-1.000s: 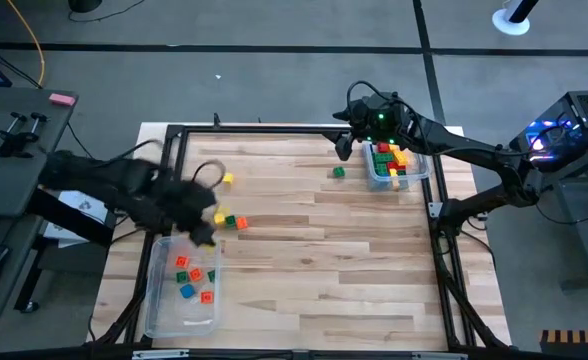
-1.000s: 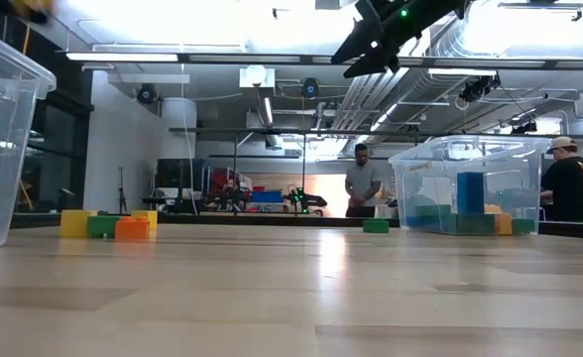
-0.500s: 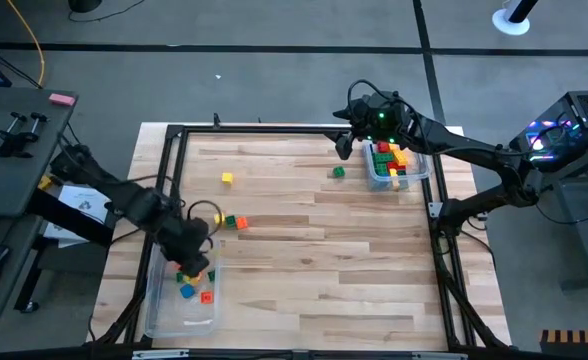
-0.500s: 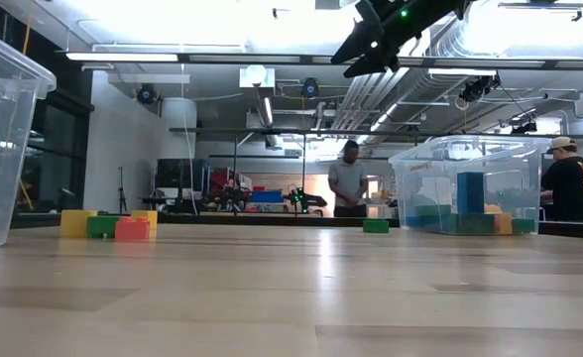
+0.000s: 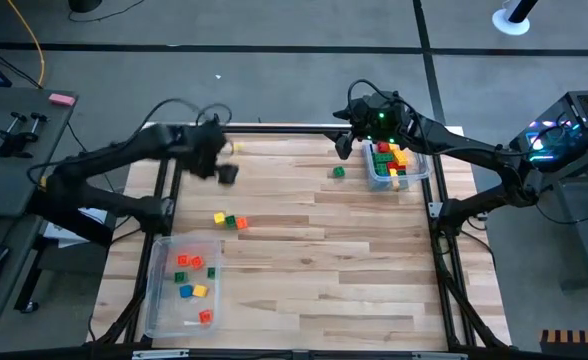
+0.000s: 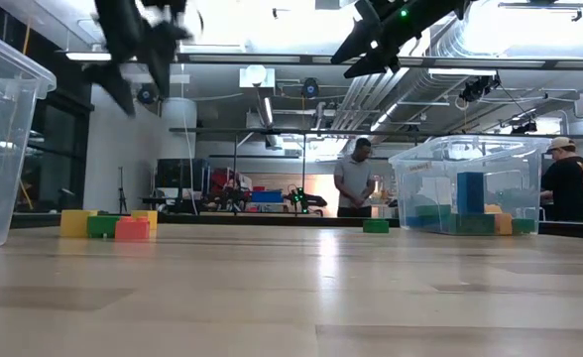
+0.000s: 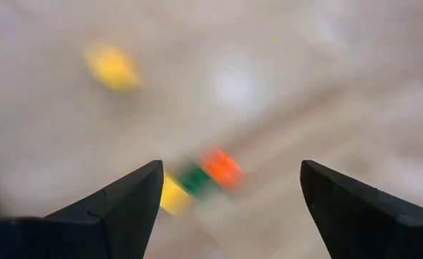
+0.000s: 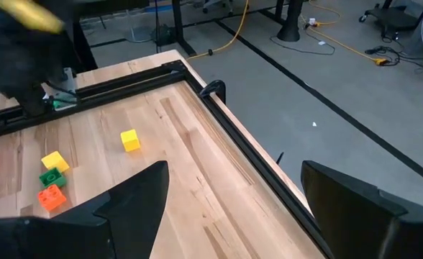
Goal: Sort blocks by size
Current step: Put the top left small yellow block into the left transparent bin
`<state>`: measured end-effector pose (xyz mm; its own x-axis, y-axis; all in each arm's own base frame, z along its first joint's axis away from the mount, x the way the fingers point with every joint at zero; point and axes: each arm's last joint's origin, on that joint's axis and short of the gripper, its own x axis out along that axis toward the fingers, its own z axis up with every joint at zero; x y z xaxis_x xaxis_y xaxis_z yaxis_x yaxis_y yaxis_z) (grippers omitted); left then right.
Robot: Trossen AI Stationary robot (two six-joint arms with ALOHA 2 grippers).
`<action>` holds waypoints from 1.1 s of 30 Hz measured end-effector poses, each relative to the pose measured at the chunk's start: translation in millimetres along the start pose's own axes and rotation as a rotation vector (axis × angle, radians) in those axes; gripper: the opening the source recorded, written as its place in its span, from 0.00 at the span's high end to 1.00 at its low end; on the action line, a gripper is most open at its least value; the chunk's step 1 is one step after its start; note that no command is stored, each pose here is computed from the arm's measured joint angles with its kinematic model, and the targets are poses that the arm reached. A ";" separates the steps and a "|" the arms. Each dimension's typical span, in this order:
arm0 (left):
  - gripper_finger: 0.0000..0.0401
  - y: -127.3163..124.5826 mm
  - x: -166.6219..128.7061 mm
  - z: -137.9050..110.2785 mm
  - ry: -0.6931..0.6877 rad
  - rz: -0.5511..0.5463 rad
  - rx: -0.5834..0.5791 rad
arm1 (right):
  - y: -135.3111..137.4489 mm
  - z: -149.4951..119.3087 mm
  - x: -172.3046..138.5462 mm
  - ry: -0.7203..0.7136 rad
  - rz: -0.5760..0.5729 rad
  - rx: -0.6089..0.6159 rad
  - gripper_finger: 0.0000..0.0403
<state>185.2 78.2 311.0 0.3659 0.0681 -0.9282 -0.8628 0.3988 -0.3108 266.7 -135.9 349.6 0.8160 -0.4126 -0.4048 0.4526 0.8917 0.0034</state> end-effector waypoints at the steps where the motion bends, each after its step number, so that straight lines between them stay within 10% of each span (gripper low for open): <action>1: 0.23 8.8 8.4 14.3 -0.010 0.070 0.002 | 0.0 0.0 0.0 0.000 0.000 -0.001 0.23; 8: 0.23 50.6 72.4 72.1 0.093 0.387 -0.170 | -0.5 0.0 0.0 0.000 -0.019 -0.002 0.23; 33: 0.23 54.7 146.1 50.1 0.011 0.367 -0.276 | -1.7 -3.5 -0.1 0.037 -0.059 -0.032 0.23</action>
<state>209.0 155.7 168.6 0.0165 0.1494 -0.9886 -0.9958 0.0919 -0.0027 264.6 -136.8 346.4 0.7740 -0.4579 -0.4373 0.4871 0.8719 -0.0509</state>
